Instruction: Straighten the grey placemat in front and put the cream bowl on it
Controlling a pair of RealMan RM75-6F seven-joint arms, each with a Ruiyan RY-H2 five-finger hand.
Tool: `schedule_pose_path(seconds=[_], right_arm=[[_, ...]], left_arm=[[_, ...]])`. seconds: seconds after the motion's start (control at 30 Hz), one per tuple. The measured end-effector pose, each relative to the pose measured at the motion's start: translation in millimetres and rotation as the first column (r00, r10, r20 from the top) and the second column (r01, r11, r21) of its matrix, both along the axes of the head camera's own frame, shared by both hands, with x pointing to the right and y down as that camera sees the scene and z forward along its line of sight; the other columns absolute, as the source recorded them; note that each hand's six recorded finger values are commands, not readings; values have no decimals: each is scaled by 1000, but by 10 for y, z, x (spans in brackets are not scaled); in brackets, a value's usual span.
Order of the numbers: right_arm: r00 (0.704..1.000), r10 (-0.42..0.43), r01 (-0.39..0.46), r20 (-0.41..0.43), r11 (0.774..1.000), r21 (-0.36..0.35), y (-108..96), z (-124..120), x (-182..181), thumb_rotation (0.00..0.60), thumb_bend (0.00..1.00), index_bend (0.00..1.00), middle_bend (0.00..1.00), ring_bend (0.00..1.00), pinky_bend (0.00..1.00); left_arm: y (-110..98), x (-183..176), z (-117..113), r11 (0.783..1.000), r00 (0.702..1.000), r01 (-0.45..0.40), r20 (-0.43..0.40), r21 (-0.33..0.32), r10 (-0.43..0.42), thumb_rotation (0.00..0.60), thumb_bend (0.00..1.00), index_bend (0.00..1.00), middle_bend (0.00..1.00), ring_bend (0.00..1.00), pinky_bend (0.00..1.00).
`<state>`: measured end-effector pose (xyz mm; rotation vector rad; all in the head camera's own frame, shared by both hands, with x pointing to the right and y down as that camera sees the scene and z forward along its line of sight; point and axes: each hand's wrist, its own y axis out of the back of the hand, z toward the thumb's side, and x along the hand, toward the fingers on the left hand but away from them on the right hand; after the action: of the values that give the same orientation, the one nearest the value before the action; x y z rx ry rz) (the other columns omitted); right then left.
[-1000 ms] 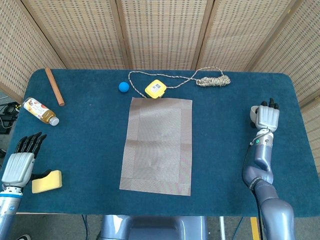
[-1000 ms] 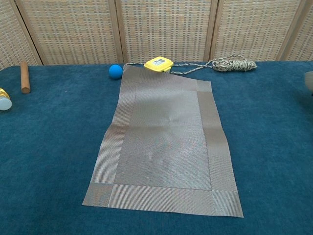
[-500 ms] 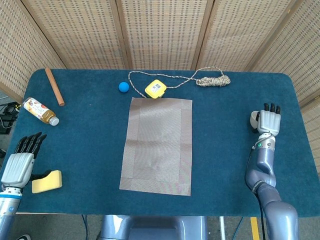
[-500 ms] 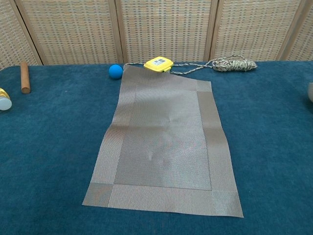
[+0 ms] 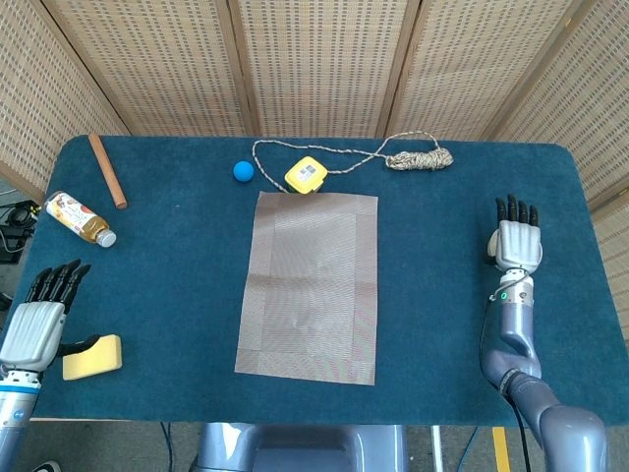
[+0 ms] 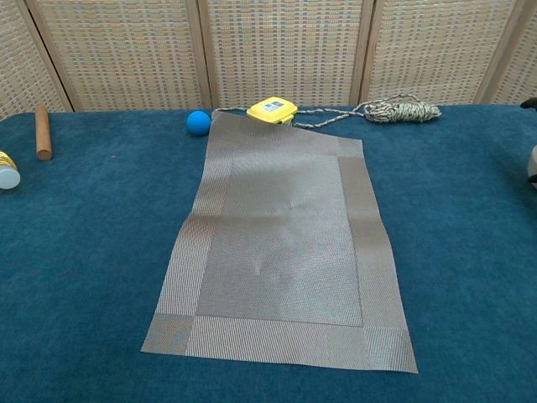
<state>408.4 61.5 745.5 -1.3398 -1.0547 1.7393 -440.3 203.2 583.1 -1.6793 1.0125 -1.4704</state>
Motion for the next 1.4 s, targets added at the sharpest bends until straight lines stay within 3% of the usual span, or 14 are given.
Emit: schedule_pose_path(seconds=[0.2, 0.4, 0.73, 0.93, 1.07, 1.4], right_arm=[[994, -60, 57, 93, 998, 31, 231, -129, -214, 600, 131, 49, 0, 0, 0], [964, -154, 148, 218, 988, 43, 611, -386, -572, 600, 93, 34, 0, 0, 0], [839, -326, 355, 436, 935, 16, 1435, -846, -1381, 600, 62, 33, 0, 0, 0], [777, -357, 425, 518, 905, -14, 1789, -850, -1684, 600, 62, 33, 0, 0, 0], [759, -358, 448, 544, 893, -36, 1968, -768, -1809, 600, 62, 33, 0, 0, 0], [722, -318, 439, 614, 897, -52, 2231, -623, -1984, 600, 83, 33, 0, 0, 0]], left_arm=[[4, -2, -55, 1000, 1000, -1, -6, 14, 1, 600, 106, 9, 0, 0, 0], [8, 10, -107, 1000, 1000, -4, -9, 31, 5, 600, 107, 9, 0, 0, 0], [-2, -48, -174, 999, 1000, 17, -14, 44, -16, 600, 106, 8, 0, 0, 0], [-33, -111, -172, 998, 999, 39, -14, 43, -38, 600, 107, 8, 0, 0, 0], [-43, -145, -157, 998, 999, 50, -9, 37, -50, 600, 106, 8, 0, 0, 0], [-67, -198, -107, 998, 998, 67, 9, 18, -67, 600, 106, 8, 0, 0, 0]])
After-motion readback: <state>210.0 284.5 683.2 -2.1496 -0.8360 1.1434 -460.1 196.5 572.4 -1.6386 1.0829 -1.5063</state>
